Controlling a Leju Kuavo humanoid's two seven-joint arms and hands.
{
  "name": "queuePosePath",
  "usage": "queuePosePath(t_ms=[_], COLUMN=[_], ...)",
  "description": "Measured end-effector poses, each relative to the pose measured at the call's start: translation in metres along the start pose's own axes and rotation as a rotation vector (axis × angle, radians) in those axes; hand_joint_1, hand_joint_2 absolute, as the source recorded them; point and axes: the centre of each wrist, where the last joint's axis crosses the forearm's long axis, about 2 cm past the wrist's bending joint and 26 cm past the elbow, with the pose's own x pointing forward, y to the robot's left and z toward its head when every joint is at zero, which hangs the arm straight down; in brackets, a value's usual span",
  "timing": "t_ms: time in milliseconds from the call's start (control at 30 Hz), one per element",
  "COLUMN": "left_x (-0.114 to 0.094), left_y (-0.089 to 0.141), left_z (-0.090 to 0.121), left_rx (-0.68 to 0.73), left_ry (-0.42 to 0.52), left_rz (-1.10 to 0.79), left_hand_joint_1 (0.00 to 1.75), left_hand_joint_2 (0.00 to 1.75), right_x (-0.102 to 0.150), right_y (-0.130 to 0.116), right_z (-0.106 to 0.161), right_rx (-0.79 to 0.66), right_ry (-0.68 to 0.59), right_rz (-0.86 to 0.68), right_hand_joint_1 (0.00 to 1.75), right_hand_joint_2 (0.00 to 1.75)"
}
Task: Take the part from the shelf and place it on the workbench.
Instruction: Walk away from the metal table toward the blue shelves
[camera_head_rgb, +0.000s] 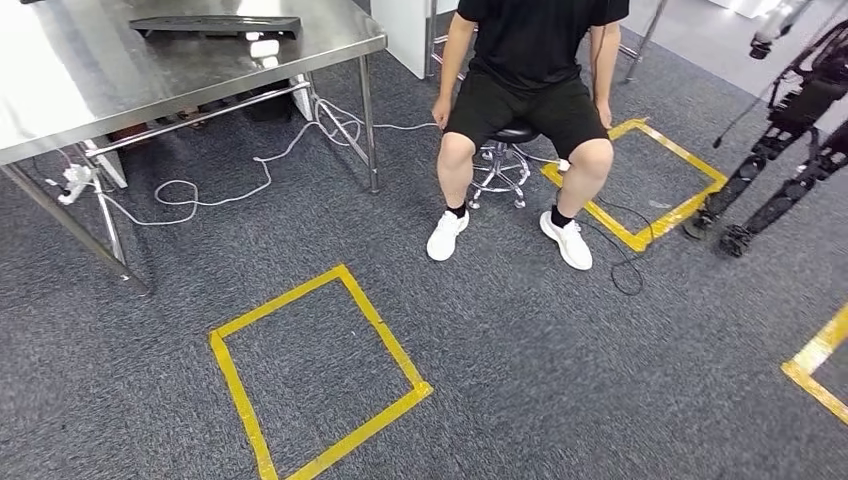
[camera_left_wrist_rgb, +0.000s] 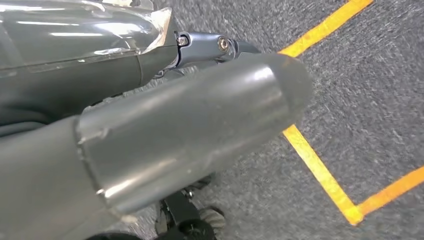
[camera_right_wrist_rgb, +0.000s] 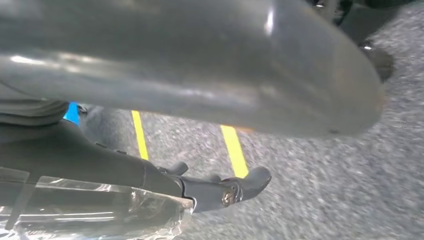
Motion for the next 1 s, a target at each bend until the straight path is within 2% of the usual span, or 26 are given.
queuePosePath(t_ms=[167, 567, 733, 1000], left_x=[-0.005, -0.011, -0.017, -0.015], left_y=[0.003, 0.007, 0.013, 0.031], left_z=[0.003, 0.008, 0.012, 0.008], left_rx=[0.036, 0.090, 0.118, 0.172], left_ry=[0.049, 0.069, 0.092, 0.167], left_rz=[-0.003, 0.037, 0.049, 0.053], left_hand_joint_1=[0.00, 0.00, 0.00, 0.00], left_hand_joint_2=[0.00, 0.00, 0.00, 0.00], right_x=[0.001, 0.003, 0.004, 0.015], right_y=[0.000, 0.007, 0.015, 0.041], right_z=[0.000, 0.001, 0.003, 0.008], right_rx=[0.002, 0.006, 0.013, 0.029], right_ry=[0.009, 0.029, 0.031, 0.042], right_rz=[0.020, 0.038, 0.034, 0.028], right_hand_joint_1=[0.00, 0.00, 0.00, 0.00], right_hand_joint_2=[0.00, 0.00, 0.00, 0.00])
